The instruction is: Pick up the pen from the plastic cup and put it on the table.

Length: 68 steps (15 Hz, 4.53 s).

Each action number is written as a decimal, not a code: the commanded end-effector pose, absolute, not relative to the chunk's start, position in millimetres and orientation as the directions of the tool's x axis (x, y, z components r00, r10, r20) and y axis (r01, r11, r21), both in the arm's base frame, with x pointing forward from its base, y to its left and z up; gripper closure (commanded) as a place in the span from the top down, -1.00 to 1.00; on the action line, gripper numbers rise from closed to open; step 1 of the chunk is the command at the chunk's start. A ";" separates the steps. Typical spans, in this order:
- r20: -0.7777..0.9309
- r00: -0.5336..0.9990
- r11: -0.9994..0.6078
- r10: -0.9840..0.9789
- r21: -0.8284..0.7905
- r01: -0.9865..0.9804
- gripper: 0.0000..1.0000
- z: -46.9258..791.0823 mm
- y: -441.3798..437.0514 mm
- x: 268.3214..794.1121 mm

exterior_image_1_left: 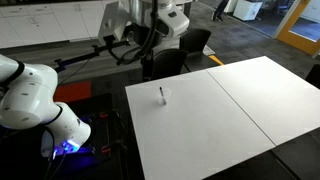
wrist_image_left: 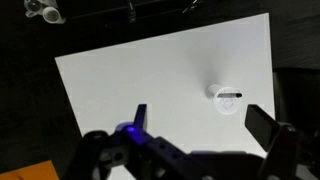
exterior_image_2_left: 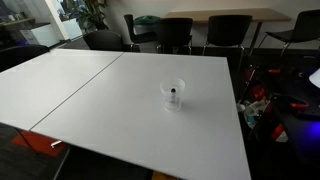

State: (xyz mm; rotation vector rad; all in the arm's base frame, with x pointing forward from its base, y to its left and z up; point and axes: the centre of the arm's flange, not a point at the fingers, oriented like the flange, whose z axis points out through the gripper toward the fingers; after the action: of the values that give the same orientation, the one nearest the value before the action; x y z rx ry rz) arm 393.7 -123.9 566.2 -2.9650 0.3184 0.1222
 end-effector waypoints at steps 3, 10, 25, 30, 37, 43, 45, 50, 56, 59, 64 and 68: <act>-0.097 0.974 -0.965 -0.204 -0.147 -0.217 1.00 566.2 -124.0 393.7; -0.065 0.978 -0.969 -0.197 -0.141 -0.204 1.00 568.8 -123.7 402.4; 0.102 0.981 -0.977 0.164 -0.119 0.176 1.00 519.9 -134.8 512.8; 0.154 0.894 -0.873 0.420 -0.201 0.445 1.00 500.1 -133.8 549.8; 0.266 0.669 -0.617 0.694 -0.259 0.743 1.00 470.6 -131.3 588.6; 0.275 0.640 -0.575 0.717 -0.286 0.767 1.00 455.5 -123.4 583.6; 0.307 0.603 -0.548 0.736 -0.253 0.797 1.00 454.3 -124.4 585.4; 0.375 0.343 -0.294 0.861 -0.182 0.938 1.00 419.8 -111.6 604.3; 0.502 0.035 0.026 0.864 -0.113 0.993 1.00 370.5 -86.3 619.6; 0.569 -0.103 0.173 0.816 -0.070 0.982 1.00 349.7 -77.2 621.7; 0.607 -0.243 0.341 0.757 -0.049 0.939 1.00 304.3 -51.4 626.2; 0.606 -0.234 0.361 0.761 -0.095 0.928 1.00 270.0 -28.2 628.4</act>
State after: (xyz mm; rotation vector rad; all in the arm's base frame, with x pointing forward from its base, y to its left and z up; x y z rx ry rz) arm 617.5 -39.4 283.1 -1.4857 -2.0520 -0.4187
